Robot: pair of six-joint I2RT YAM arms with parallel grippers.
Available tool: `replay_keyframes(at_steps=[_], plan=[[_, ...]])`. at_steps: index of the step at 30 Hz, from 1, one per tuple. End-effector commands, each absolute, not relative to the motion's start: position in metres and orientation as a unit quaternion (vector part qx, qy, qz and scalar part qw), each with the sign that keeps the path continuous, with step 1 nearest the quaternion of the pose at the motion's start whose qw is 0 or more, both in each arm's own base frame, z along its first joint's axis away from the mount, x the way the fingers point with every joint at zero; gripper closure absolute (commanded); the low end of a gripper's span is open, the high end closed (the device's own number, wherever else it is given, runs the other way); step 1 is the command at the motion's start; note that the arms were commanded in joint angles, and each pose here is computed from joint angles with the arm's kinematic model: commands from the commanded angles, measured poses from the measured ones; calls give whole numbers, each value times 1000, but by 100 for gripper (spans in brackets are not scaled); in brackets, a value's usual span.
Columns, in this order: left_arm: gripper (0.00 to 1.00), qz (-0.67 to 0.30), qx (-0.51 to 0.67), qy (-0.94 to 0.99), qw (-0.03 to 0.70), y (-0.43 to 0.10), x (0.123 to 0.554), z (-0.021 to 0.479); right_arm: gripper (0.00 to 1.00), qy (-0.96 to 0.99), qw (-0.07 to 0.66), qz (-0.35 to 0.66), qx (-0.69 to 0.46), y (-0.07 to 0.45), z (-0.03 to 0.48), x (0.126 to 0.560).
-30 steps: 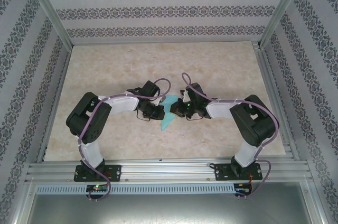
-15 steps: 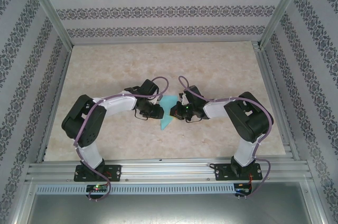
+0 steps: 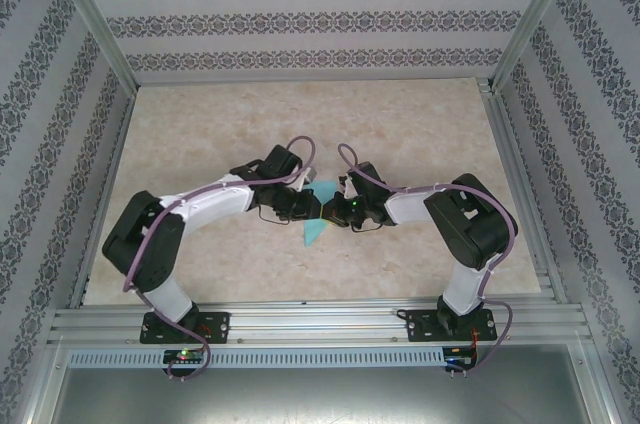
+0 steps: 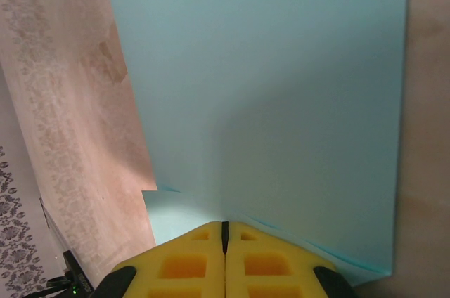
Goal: Fold a paper plane with a square sheet of paper (pick it up from the middle)
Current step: Third fold the triangle at the center of the table.
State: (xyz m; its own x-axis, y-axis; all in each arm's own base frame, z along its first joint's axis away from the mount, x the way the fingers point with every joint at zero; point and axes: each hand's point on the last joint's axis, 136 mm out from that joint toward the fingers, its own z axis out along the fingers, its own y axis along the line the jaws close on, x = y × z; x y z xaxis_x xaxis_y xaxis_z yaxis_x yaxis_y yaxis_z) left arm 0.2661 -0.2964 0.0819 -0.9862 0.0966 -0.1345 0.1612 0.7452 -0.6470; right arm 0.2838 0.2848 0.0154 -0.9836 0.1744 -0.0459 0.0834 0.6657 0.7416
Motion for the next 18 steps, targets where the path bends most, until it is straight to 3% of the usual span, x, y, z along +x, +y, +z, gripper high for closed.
replay_keyframes(at_steps=[1,8,15,18], plan=[[85,-361,57,931,9,-306,257,66,92,932,35,351,88,265,-17,272],[86,-310,54,949,-20,-292,250,30,89,929,39,360,83,269,-9,276],[89,-249,47,967,-34,-270,242,1,76,917,62,386,72,275,20,286],[90,-234,46,971,-31,-263,240,-5,75,910,78,402,58,279,41,290]])
